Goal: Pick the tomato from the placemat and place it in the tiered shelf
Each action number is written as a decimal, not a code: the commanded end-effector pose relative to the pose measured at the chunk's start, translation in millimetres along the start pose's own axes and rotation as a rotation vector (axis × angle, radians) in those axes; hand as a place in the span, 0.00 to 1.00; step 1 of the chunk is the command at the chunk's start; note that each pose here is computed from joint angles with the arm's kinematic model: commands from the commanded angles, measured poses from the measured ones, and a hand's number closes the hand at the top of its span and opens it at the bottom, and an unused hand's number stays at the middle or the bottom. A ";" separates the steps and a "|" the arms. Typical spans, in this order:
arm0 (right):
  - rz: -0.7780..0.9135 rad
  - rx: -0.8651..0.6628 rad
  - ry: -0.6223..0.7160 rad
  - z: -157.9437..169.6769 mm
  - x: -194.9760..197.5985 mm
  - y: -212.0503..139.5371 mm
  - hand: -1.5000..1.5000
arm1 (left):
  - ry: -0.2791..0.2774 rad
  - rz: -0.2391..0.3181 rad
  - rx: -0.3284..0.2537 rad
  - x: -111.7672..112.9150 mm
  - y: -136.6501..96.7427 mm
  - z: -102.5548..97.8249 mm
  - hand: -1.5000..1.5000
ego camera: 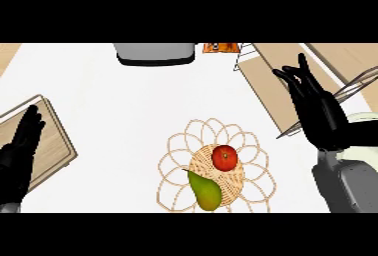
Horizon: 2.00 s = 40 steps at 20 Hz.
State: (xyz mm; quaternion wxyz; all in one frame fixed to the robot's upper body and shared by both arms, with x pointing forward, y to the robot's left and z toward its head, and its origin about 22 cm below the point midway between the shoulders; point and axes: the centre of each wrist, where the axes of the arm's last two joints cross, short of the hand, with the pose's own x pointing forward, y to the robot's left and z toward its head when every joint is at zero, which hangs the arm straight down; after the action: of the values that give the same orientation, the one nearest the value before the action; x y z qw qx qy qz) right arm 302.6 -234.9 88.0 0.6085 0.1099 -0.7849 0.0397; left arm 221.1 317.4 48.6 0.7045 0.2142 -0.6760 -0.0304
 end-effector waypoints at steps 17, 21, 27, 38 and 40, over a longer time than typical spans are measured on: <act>0.544 -0.399 0.294 158.9 -5.0 -46.5 0.00 | 0.446 0.249 -0.210 -66.4 -44.4 -9.9 0.50; 0.556 -0.262 0.393 174.9 23.6 -22.8 0.00 | 0.436 0.273 -0.226 -63.0 -32.8 -6.2 0.50; 0.632 -0.143 0.489 150.7 78.0 12.8 0.00 | 0.414 0.245 -0.224 -71.9 -44.1 -17.4 0.50; 0.801 -0.311 0.710 82.5 67.5 79.3 0.00 | 0.408 0.252 -0.252 -59.1 -52.6 -19.0 0.50; 0.824 -0.321 0.740 58.8 63.4 80.7 0.00 | 0.413 0.226 -0.266 -50.1 -48.2 -22.7 0.50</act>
State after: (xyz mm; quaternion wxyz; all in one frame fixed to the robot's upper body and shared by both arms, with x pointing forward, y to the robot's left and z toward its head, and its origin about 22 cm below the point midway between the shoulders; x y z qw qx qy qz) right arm 193.6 -199.6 135.7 0.7648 -0.2859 -0.5438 0.1942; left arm 253.4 286.0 -10.3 0.8318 0.0263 -0.5544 0.0049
